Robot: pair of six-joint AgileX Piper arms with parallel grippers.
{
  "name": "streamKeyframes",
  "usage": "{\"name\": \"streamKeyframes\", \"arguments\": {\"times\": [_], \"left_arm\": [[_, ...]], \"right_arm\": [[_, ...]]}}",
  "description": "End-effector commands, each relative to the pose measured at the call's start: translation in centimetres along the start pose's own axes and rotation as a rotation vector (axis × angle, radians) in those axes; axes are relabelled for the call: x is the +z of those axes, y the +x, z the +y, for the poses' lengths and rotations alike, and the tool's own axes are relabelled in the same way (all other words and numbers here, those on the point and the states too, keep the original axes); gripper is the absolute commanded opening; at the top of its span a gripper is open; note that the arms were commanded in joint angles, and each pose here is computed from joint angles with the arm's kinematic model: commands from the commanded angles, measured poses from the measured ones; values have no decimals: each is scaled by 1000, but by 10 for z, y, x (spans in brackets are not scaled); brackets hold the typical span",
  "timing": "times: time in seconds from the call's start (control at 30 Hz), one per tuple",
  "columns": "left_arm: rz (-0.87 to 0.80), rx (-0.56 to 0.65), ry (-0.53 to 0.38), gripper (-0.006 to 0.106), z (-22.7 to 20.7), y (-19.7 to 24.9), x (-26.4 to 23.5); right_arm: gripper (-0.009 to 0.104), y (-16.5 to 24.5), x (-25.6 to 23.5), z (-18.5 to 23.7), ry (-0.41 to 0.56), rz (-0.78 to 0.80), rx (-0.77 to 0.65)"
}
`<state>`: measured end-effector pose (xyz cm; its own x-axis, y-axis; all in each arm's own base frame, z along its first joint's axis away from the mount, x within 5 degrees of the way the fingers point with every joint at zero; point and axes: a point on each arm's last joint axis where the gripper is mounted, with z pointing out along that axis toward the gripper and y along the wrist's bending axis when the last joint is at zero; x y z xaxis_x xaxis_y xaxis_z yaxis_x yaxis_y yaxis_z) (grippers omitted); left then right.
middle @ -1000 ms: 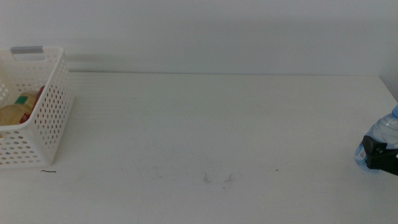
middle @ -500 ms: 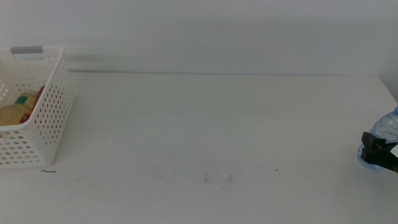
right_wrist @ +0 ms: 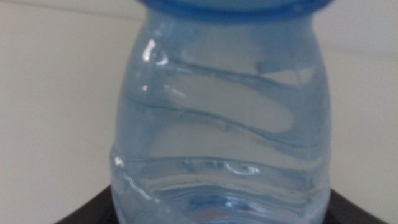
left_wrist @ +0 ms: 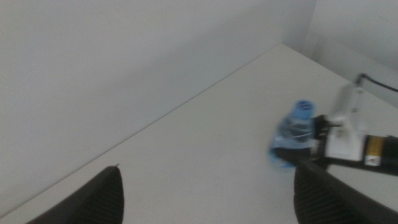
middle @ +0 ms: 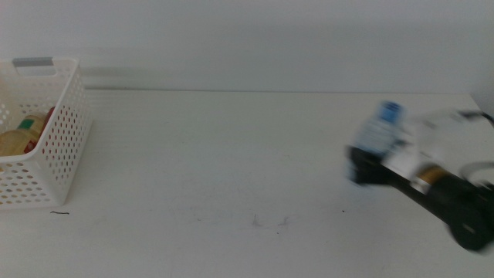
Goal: Use arms to grab the bottles and put them into the dustbin to the left of the table.
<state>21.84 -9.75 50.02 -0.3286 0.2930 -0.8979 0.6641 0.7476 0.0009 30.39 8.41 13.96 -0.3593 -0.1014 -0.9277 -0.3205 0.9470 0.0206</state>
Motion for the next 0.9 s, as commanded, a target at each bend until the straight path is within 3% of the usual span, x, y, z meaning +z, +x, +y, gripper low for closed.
{"name": "streamKeyframes", "arguments": {"times": [0.0,0.17,0.43,0.63,0.87], "left_arm": [[-16,-2,2,94,-1,-1,-2],[-16,-2,2,94,-1,-1,-2],[-16,0,2,94,-1,-1,-2],[-17,-2,1,94,-1,-1,-2],[-17,-2,1,94,-1,-1,-2]], "right_arm": [[-2,-31,18,29,-63,-86,-26],[-2,-68,67,94,-197,-73,-100],[-2,-87,130,186,-343,-85,-179],[-2,-86,155,228,-402,-135,-193],[-3,-64,172,243,-417,-102,-225]]}}
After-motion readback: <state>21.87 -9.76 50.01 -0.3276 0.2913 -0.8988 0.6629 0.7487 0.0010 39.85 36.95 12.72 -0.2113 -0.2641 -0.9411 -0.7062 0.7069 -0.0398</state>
